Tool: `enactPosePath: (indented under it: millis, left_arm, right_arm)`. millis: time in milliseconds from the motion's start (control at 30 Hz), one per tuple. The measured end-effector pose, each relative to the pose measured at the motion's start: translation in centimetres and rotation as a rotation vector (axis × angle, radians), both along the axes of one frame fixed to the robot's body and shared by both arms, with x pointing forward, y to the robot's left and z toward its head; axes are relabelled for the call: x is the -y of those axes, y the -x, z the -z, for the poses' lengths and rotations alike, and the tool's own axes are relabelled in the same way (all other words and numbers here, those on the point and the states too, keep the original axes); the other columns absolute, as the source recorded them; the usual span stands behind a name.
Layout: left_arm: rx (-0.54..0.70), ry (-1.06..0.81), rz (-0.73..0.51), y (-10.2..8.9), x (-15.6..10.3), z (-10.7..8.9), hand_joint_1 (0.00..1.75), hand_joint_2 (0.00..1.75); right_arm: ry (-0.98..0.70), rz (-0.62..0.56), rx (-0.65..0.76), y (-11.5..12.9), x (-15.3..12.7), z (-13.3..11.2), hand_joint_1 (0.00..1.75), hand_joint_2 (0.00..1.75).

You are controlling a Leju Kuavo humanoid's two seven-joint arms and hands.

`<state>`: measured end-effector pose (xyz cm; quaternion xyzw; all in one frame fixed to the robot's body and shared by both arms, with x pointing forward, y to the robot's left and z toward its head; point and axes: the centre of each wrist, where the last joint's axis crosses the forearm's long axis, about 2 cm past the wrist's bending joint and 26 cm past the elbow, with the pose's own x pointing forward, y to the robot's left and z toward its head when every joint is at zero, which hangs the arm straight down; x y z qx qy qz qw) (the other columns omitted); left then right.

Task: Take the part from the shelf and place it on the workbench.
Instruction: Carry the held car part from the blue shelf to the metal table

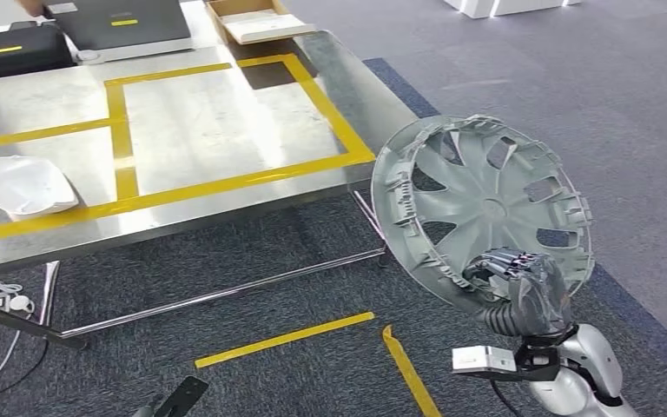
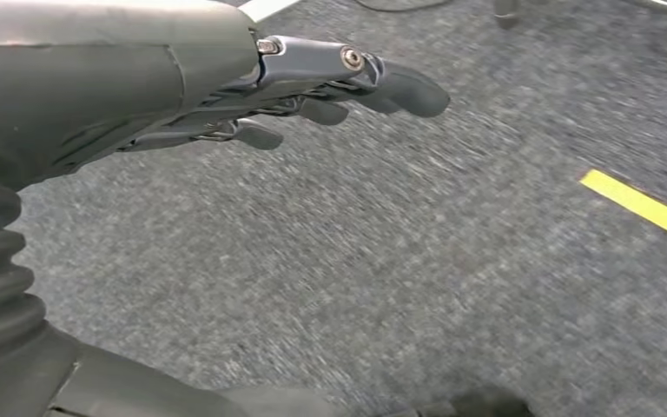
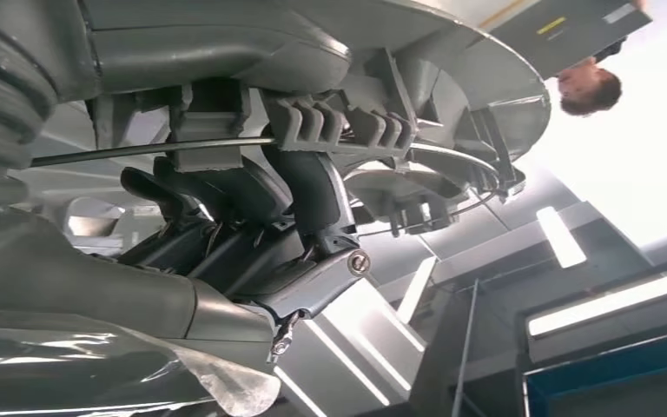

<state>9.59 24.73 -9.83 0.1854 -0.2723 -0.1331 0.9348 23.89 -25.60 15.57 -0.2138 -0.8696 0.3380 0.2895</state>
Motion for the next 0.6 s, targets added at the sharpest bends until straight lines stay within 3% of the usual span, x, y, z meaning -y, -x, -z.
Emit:
enactPosePath:
  millis: [600]
  left_arm:
    - [-0.006, -0.014, 0.009, -0.45, 0.18, -0.13, 0.0, 1.75]
  right_arm:
    - [0.012, 0.016, -0.007, 0.2, 0.41, 0.11, 1.75, 1.75]
